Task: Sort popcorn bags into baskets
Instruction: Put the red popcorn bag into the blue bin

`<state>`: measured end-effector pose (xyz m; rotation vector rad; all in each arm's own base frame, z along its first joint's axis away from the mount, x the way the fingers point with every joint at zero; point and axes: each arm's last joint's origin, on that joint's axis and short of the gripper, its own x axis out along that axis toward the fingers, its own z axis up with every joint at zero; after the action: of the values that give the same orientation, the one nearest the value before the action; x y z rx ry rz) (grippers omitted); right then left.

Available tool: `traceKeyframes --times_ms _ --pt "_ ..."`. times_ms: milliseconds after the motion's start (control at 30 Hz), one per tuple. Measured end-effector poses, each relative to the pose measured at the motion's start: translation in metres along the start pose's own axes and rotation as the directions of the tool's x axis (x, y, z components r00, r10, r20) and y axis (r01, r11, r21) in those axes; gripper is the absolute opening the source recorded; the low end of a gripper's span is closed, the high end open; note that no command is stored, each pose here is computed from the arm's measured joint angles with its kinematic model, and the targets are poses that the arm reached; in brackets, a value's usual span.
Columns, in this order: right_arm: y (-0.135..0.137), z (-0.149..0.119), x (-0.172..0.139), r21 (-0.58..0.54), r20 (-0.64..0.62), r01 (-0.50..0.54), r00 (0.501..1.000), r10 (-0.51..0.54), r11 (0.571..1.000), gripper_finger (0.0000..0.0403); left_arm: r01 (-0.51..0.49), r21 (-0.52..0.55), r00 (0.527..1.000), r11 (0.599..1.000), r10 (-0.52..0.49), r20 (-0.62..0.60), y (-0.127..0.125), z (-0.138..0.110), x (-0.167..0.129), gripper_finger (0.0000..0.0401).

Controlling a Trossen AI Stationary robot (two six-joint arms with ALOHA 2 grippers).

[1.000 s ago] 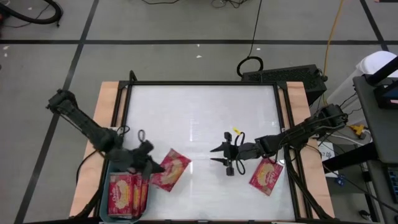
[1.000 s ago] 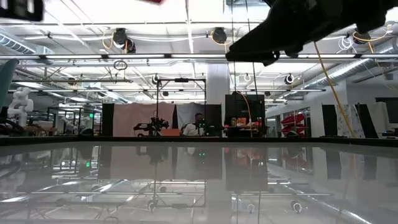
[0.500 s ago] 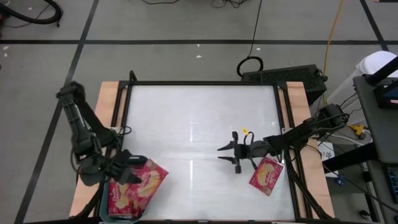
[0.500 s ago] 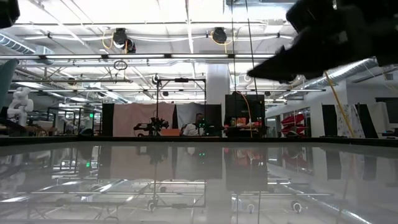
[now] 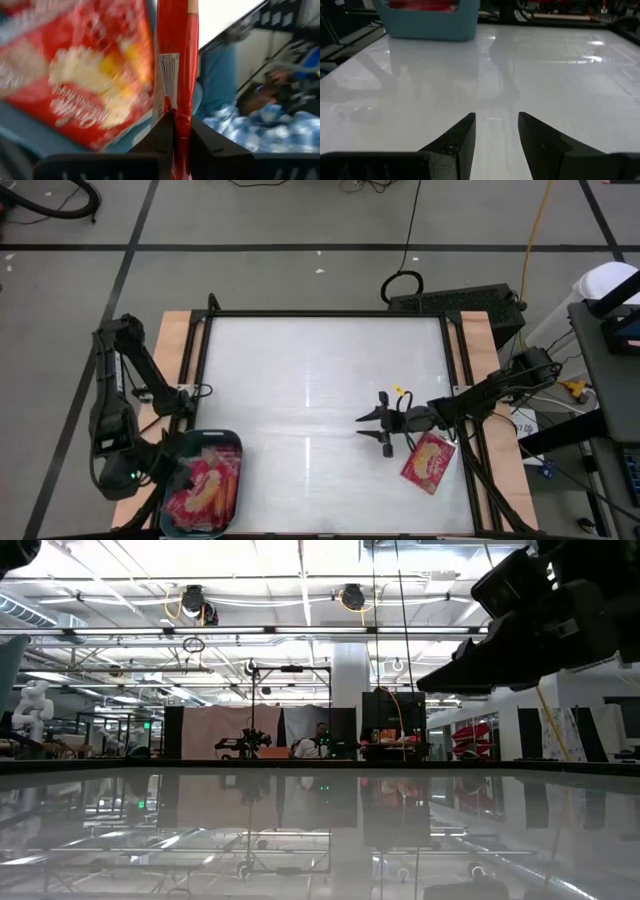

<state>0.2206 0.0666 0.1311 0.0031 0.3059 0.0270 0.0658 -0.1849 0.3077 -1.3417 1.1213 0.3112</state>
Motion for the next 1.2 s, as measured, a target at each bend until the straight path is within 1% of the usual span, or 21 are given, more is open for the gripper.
traceKeyframes --times_ms 167,333,533,633,933,1000,1100,1200 --pt "0.000 0.003 0.000 -0.008 0.025 -0.002 1.000 0.002 1.000 0.0139 -0.128 -0.005 0.990 0.992 0.127 -0.061 0.005 -0.010 0.013 0.0045" --pt "0.000 0.003 0.000 -0.006 0.025 -0.003 1.000 0.004 1.000 0.0139 -0.196 0.008 0.977 0.981 0.196 -0.081 0.007 -0.015 0.021 0.0048" --pt "0.002 0.002 0.000 0.004 0.025 -0.010 1.000 0.010 1.000 0.0139 -0.212 0.043 0.972 0.976 0.215 -0.089 0.011 -0.019 0.021 0.0050" --pt "0.004 0.002 -0.001 0.020 0.028 -0.021 0.999 0.020 1.000 0.0139 -0.220 0.073 0.967 0.973 0.227 -0.119 0.013 -0.022 0.020 0.0050" --pt "0.014 0.008 -0.004 0.035 0.093 -0.071 0.993 0.068 0.997 0.0139 -0.209 0.162 0.963 0.964 0.232 -0.140 0.016 -0.027 0.018 0.0054" --pt "0.016 0.009 -0.005 0.038 0.107 -0.077 0.992 0.072 0.996 0.0139 -0.232 0.179 0.951 0.956 0.262 -0.167 0.017 -0.028 0.018 0.0061" --pt "0.017 0.011 -0.006 0.041 0.123 -0.075 0.990 0.070 0.996 0.0139 -0.311 0.200 0.908 0.929 0.353 -0.225 0.022 -0.030 0.016 0.0076" --pt "0.018 0.011 -0.006 0.049 0.127 -0.058 0.991 0.052 0.997 0.0139 -0.370 0.209 0.872 0.905 0.416 -0.259 0.024 -0.029 0.015 0.0084"
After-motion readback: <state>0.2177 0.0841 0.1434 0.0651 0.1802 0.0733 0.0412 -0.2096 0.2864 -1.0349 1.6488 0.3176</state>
